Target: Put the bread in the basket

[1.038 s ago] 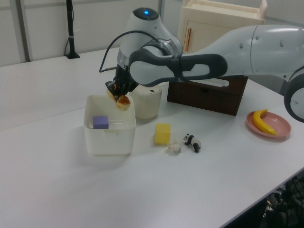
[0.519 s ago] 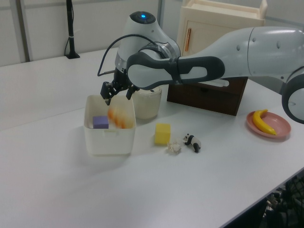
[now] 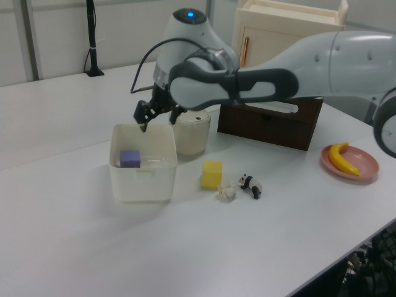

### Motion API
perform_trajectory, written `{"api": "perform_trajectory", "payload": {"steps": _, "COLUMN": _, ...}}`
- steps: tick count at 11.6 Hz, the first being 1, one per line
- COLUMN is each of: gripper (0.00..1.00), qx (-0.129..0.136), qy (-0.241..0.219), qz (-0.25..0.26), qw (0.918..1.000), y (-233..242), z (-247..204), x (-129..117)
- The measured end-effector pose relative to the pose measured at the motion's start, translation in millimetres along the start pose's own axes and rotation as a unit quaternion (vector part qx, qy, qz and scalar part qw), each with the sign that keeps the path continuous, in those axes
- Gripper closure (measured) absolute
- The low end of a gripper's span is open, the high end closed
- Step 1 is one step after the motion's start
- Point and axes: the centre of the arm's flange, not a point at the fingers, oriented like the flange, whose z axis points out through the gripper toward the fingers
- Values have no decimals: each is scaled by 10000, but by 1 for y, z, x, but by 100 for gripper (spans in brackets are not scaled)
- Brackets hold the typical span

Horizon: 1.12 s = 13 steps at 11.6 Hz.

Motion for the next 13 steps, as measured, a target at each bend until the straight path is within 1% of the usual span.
{"api": "perform_trajectory", "payload": {"steps": 2, "gripper": 0, "qx": -271, "qy": -393, "qz": 19, "qw": 9989, "y": 25, "z": -29, "x": -11}}
{"api": "perform_trajectory", "payload": {"steps": 3, "gripper": 0, "qx": -441, "qy": -651, "qz": 6, "qw": 9969, "y": 51, "z": -50, "x": -16}}
{"api": "perform_trajectory", "payload": {"steps": 4, "gripper": 0, "qx": -547, "qy": -815, "qz": 23, "qw": 9952, "y": 71, "z": -64, "x": -20}}
{"api": "perform_trajectory", "payload": {"steps": 5, "gripper": 0, "qx": -691, "qy": -1025, "qz": 110, "qw": 9923, "y": 106, "z": -81, "x": -24}}
{"api": "perform_trajectory", "payload": {"steps": 7, "gripper": 0, "qx": -802, "qy": -1117, "qz": 354, "qw": 9899, "y": 152, "z": -95, "x": -24}}
{"api": "perform_trajectory", "payload": {"steps": 8, "gripper": 0, "qx": -811, "qy": -1155, "qz": 602, "qw": 9882, "y": 184, "z": -100, "x": -23}}
{"api": "perform_trajectory", "payload": {"steps": 10, "gripper": 0, "qx": -654, "qy": -1267, "qz": 1032, "qw": 9844, "y": 229, "z": -103, "x": -22}}
{"api": "perform_trajectory", "payload": {"steps": 11, "gripper": 0, "qx": -514, "qy": -1329, "qz": 1129, "qw": 9833, "y": 250, "z": -107, "x": -24}}
{"api": "perform_trajectory", "payload": {"steps": 13, "gripper": 0, "qx": -227, "qy": -1540, "qz": 1109, "qw": 9816, "y": 288, "z": -127, "x": -32}}
